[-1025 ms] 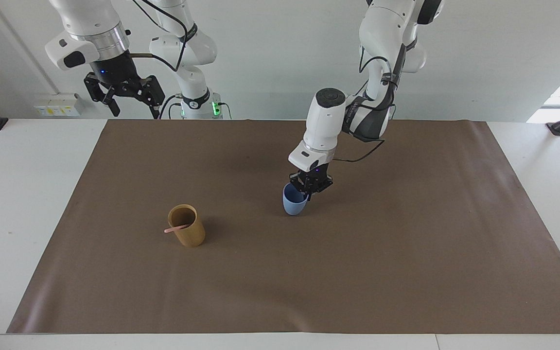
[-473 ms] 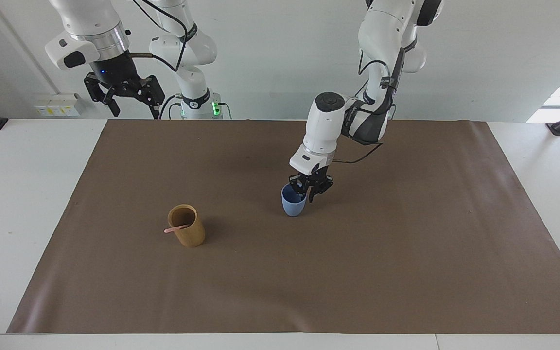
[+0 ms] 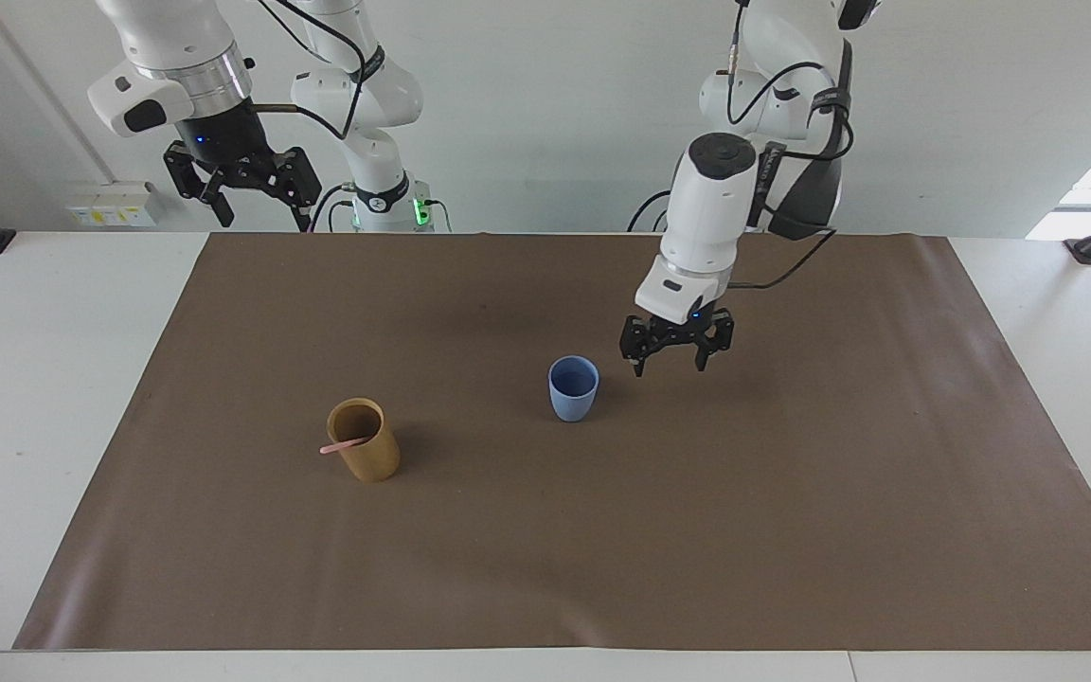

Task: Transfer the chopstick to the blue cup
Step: 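Release the blue cup and retract the left gripper to rest, then reach the right gripper to the pink chopstick in the tan cup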

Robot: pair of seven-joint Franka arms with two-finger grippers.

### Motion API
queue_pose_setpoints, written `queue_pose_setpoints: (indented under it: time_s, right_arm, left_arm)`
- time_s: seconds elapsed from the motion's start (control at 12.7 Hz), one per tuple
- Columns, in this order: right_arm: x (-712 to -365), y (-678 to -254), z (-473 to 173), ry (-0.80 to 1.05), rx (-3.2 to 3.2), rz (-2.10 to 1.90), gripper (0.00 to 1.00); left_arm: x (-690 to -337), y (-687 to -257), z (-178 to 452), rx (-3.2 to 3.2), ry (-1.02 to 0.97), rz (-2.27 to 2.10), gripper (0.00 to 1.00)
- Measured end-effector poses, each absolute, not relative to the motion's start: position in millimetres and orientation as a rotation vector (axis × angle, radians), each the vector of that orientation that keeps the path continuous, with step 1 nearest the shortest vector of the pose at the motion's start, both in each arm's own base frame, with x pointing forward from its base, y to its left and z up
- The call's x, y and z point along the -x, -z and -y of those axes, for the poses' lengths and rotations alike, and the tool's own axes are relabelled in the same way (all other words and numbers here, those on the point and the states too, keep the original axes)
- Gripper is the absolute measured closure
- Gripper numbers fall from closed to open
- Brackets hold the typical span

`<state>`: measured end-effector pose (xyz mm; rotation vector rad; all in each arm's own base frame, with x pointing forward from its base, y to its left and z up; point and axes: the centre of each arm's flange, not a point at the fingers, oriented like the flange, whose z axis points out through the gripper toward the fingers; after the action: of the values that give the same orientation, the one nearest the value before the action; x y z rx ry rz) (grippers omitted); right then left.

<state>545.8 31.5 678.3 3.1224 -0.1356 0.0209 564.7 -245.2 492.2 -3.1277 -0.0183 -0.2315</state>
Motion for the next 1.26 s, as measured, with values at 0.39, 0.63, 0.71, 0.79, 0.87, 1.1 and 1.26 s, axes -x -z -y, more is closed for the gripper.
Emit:
queue_pose_setpoints:
  time_s: [0.39,0.63,0.71,0.79,0.87,1.1,1.26]
  right_arm:
    - [-545.8,-678.3,-31.5,-0.021,-3.122,0.136,0.00]
    - [-545.8,-678.3,-31.0,-0.021,-3.122,0.137,0.00]
    - [-546.0,-678.3,-27.8,-0.021,-3.122,0.146,0.00]
    - [-546.2,-678.3,-22.2,-0.021,-3.121,0.163,0.00]
    - [-546.8,-678.5,-16.4,-0.025,-3.120,0.177,0.00]
    - [-559.3,-679.5,-13.3,-0.140,-3.123,0.165,0.00]
    - [-573.3,-662.5,-16.1,-0.132,-3.125,0.156,0.00]
  left_arm:
    - [-562.9,-551.9,113.7,3.087,0.147,-0.182,0.00]
    - [-553.9,-565.2,55.3,3.140,0.058,-0.250,0.00]
    - [-548.9,-574.1,39.3,3.147,0.051,-0.256,0.00]
    - [-543.8,-587.7,34.2,3.146,0.054,-0.258,0.00]
    - [-537.8,-607.1,34.5,3.146,0.051,-0.261,0.00]
    - [-521.7,-652.8,34.4,3.144,0.038,-0.264,0.00]
    - [-520.5,-655.0,36.5,3.144,0.033,-0.271,0.00]
